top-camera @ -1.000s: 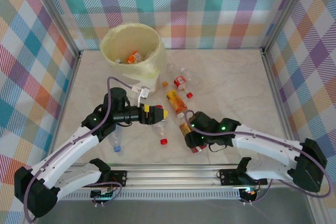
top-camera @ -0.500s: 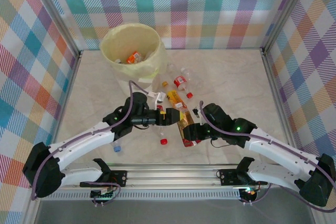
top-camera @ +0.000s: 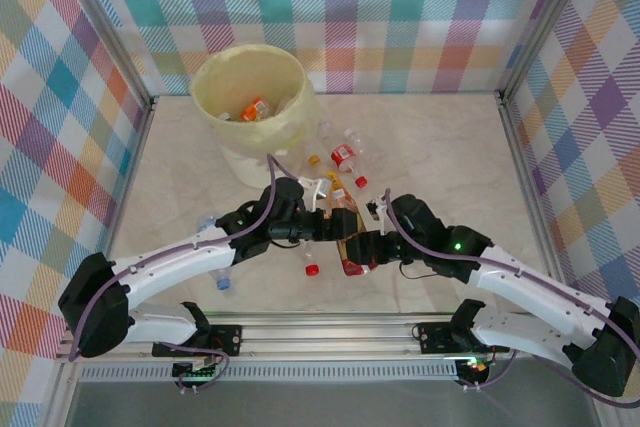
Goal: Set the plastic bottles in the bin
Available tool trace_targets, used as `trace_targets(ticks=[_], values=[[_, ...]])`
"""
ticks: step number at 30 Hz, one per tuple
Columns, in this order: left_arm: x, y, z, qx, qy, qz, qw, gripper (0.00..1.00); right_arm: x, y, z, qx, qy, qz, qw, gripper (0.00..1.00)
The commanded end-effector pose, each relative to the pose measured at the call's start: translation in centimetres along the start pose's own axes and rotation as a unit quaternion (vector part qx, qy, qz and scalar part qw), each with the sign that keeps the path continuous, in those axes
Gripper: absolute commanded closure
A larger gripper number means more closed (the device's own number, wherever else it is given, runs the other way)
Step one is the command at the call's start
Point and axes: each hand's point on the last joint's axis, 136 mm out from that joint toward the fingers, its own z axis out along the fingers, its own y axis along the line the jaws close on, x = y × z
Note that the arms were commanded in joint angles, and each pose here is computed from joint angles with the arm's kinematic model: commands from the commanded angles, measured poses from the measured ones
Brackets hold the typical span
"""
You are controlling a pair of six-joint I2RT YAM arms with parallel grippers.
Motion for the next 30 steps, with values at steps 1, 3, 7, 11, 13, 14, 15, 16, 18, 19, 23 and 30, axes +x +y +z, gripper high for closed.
trace_targets(ticks=[1, 3, 7, 11, 13, 14, 15, 16, 18, 19, 23, 30], values=[[-1.0, -1.7, 0.1, 0.016, -0.017, 0.004, 1.000, 0.18, -0.9, 1.3, -0.6, -0.029, -0.021, -0.002, 0.999, 0.38], [-1.0, -1.8, 0.1, 0.017, -0.018, 0.003, 1.000, 0.22, -0.8, 1.2, -0.5, -0.029, -0.020, 0.000, 0.999, 0.38], [-1.1, -2.2, -0.1, 0.022, -0.022, 0.008, 0.999, 0.32, -0.6, 1.1, -0.3, -0.032, -0.018, 0.003, 0.999, 0.38], [-1.4, -2.9, -0.6, 0.032, -0.029, 0.016, 0.999, 0.40, -0.8, 1.3, -0.4, -0.037, -0.022, 0.001, 0.999, 0.36], [-1.5, -2.9, -0.8, 0.031, -0.032, 0.016, 0.999, 0.41, -0.9, 1.6, -0.5, -0.042, -0.023, 0.001, 0.999, 0.30], [-1.5, -2.9, -0.9, 0.029, -0.033, 0.017, 0.999, 0.41, -0.9, 1.6, -0.5, -0.042, -0.024, 0.000, 0.999, 0.28], [-1.6, -2.9, -1.0, 0.024, -0.035, 0.018, 0.999, 0.41, -0.9, 1.7, -0.6, -0.044, -0.024, -0.002, 0.999, 0.24], [-1.8, -2.8, -1.2, 0.016, -0.036, 0.020, 0.999, 0.41, -1.0, 1.7, -0.6, -0.045, -0.025, -0.003, 0.999, 0.22], [-2.2, -2.0, -1.5, -0.010, -0.039, 0.016, 0.999, 0.41, -0.9, 1.9, -0.8, -0.049, -0.024, -0.009, 0.998, 0.19], [-2.5, -1.7, -1.8, -0.018, -0.042, 0.013, 0.999, 0.41, -0.8, 2.1, -0.9, -0.055, -0.022, -0.014, 0.998, 0.18], [-3.7, -1.7, -2.9, -0.024, -0.053, 0.008, 0.998, 0.40, -0.6, 3.0, -2.1, -0.076, -0.026, -0.041, 0.996, 0.12], [-5.9, -1.3, -4.9, -0.051, -0.062, 0.010, 0.997, 0.38, -2.0, 4.6, -5.8, -0.095, -0.079, -0.095, 0.988, 0.05]])
